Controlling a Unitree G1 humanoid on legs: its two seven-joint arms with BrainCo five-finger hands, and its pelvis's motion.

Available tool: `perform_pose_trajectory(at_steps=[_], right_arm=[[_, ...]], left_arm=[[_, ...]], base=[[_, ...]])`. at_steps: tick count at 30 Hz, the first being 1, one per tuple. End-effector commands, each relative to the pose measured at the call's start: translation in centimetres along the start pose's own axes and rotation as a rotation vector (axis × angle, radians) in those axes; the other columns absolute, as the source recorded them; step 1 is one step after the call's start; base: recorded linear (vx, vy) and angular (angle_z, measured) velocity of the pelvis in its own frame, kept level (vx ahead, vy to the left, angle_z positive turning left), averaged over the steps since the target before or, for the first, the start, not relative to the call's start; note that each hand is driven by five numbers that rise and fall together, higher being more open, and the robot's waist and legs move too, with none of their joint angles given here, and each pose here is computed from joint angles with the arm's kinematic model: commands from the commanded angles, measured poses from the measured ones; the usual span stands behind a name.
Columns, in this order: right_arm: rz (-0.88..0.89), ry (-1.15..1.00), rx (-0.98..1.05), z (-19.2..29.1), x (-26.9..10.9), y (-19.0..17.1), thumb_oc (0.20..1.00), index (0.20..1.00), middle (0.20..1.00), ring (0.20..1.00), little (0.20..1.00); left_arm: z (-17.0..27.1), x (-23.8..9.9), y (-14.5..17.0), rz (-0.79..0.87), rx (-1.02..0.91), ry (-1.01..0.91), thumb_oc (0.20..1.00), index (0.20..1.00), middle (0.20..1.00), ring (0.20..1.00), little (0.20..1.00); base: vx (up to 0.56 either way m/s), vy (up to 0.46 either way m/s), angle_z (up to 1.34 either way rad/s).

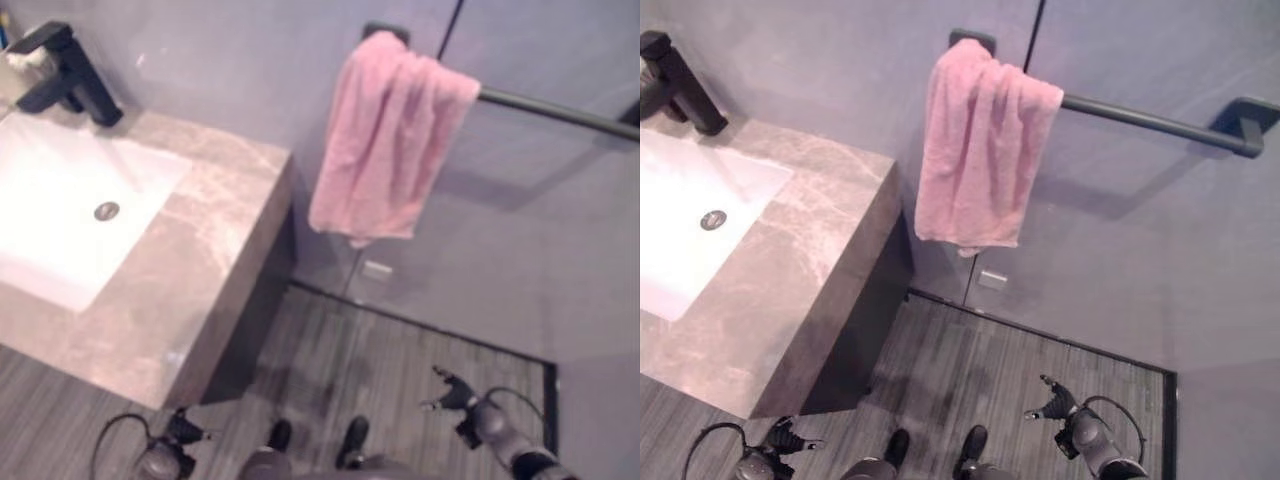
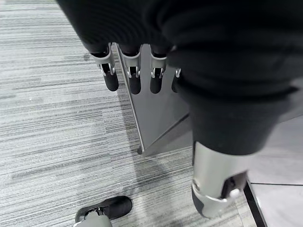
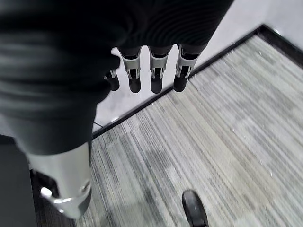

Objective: Put brush and paste in cup on sink, flatten towel.

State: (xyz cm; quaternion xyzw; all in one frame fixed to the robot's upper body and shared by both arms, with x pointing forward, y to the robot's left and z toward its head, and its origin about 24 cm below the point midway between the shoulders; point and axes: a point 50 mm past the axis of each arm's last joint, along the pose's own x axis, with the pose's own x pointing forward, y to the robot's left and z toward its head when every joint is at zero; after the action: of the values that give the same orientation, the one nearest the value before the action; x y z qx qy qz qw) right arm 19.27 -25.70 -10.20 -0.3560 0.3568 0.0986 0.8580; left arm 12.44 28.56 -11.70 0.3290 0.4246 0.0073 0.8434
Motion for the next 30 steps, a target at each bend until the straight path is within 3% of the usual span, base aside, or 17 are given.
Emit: perform_pose_trajectory(at_steps=[1,10,14,19,30], right_arm=[[-0.082,-0.079,-0.022,0.6,-0.6,-2.9,1.0,1.0,1.0,1.0,1.0],[-0.121,-0.069,-0.01,-0.6,-1.5,-3.4,1.0,1.0,1.0,1.0,1.0],[-0.097,-0.018,-0.005,-1.3,-1.2,-3.1,1.0,1.0,1.0,1.0,1.0],[-0.011,-0.035,-0.042,0.1,-0.3,-1.1,1.0,1.0,1.0,1.0,1.0],[0.085,-0.051,-0.034,0.5,-0.6,2.3,1.0,1.0,1.0,1.0,1.0]], left_arm=[[5.4,1.3,1.4,0.044,-0.034,-0.205,1.0,1.0,1.0,1.0,1.0],[7.3,1.1,1.7,0.051,-0.022,-0.28,1.0,1.0,1.0,1.0,1.0],[9.7,-0.5,-0.4,-0.142,0.01,-0.432,1.0,1.0,1.0,1.0,1.0],[11.5,-1.5,-1.6,-0.26,0.032,-0.524,1.0,1.0,1.0,1.0,1.0],[12.7,-1.5,-1.1,-0.191,-0.039,-0.551,1.0,1.0,1.0,1.0,1.0]], base=[[0.09,-0.188,0.01],[0.05,-0.104,0.09],[0.03,0.027,-0.05],[0.01,0.099,-0.31],[0.04,0.042,-0.18]])
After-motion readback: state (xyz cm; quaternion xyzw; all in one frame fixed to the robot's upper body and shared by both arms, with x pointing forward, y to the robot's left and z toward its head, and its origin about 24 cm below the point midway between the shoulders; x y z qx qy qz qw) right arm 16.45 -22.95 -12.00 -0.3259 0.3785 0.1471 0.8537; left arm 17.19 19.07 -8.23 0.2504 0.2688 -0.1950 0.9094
